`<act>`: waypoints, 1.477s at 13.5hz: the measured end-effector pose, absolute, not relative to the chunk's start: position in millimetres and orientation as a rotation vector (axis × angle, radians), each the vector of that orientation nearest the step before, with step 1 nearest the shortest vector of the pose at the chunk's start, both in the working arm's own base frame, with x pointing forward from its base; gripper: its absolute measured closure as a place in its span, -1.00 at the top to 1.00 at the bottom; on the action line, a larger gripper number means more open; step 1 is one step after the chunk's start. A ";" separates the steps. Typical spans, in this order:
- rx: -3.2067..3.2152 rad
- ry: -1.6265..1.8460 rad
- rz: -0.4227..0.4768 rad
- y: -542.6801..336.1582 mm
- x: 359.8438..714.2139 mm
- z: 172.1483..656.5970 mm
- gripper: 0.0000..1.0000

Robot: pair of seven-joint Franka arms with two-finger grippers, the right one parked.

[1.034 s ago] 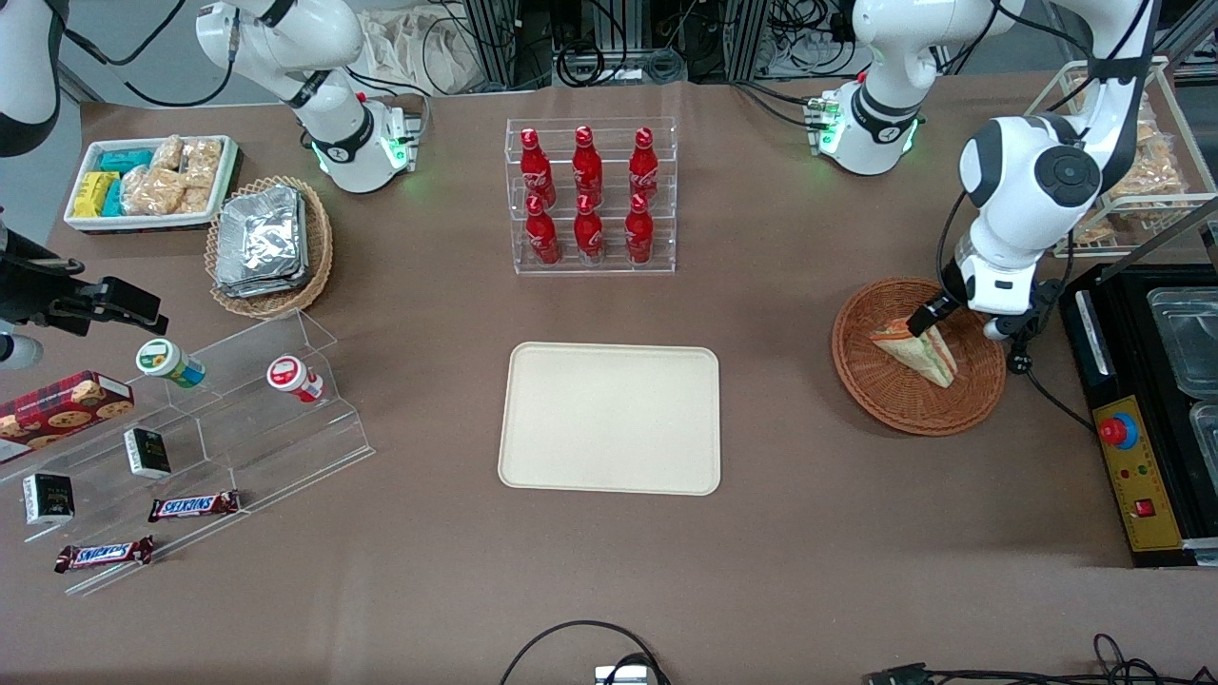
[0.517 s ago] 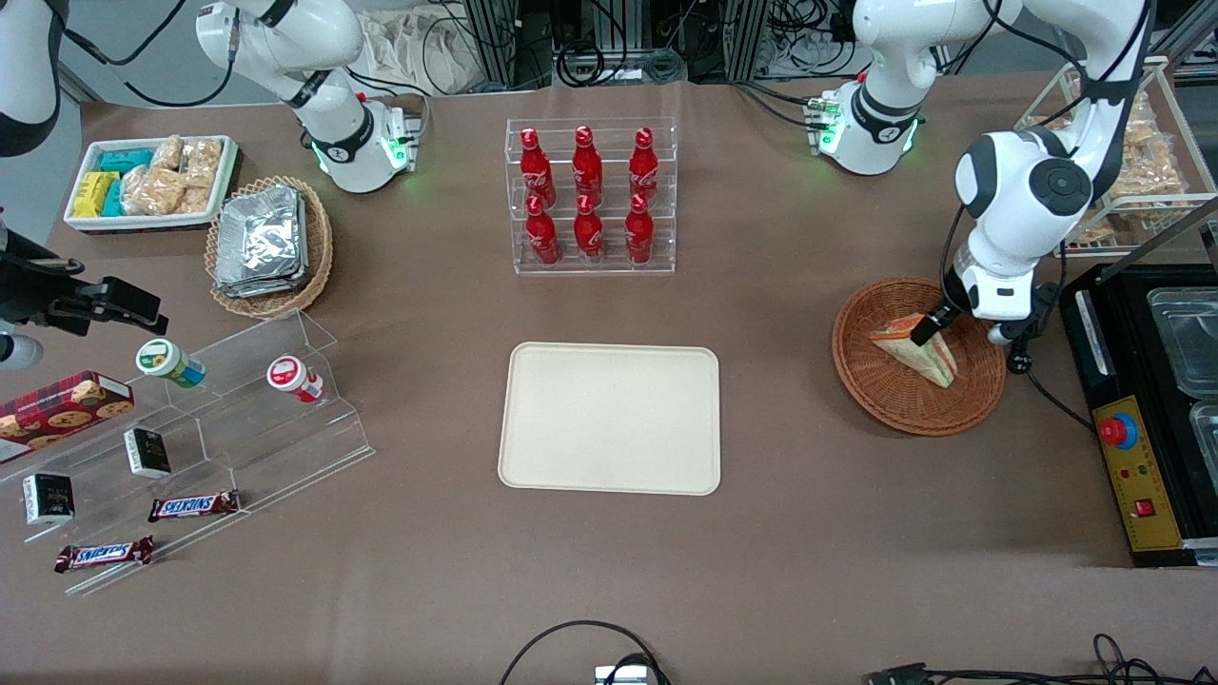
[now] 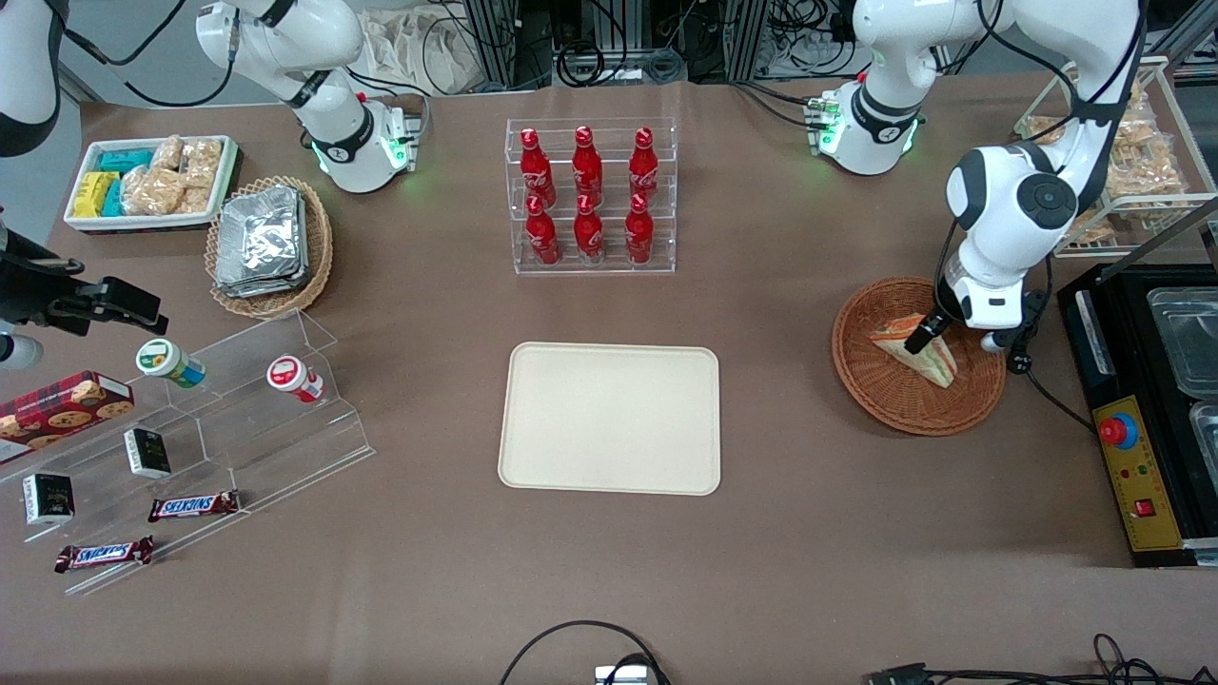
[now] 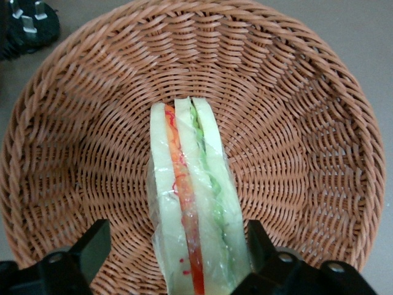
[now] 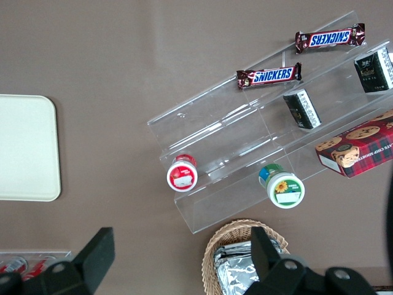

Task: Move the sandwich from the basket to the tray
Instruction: 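Close the left gripper on the sandwich and lift it from the basket, then carry the held sandwich over to the cream tray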

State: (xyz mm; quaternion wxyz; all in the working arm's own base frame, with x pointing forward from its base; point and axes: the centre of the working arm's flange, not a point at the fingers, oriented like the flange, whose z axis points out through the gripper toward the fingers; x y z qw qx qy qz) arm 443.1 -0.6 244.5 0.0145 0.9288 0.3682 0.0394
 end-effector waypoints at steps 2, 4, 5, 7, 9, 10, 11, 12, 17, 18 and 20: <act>2.885 1.163 0.113 -0.8 442.7 238.1 0.75; 2.883 1.169 0.110 -0.9 442.5 236.2 0.52; 2.878 1.177 0.113 -0.9 442.8 236.5 0.43; 2.868 1.195 0.120 -1.2 443.9 237.5 -0.07; 2.865 1.191 0.133 -3.0 446.9 240.8 -0.32; 2.865 1.182 0.146 -4.9 449.3 244.2 -0.36; 2.877 1.157 0.161 -7.5 451.6 248.8 -0.44; 2.914 1.105 0.173 -11.4 453.1 254.7 -0.53; 3.188 0.648 0.110 -44.8 471.1 315.2 -0.54; 3.214 0.558 0.112 -52.6 477.0 328.6 -0.53; 3.244 0.371 0.132 -68.9 484.5 343.0 -0.54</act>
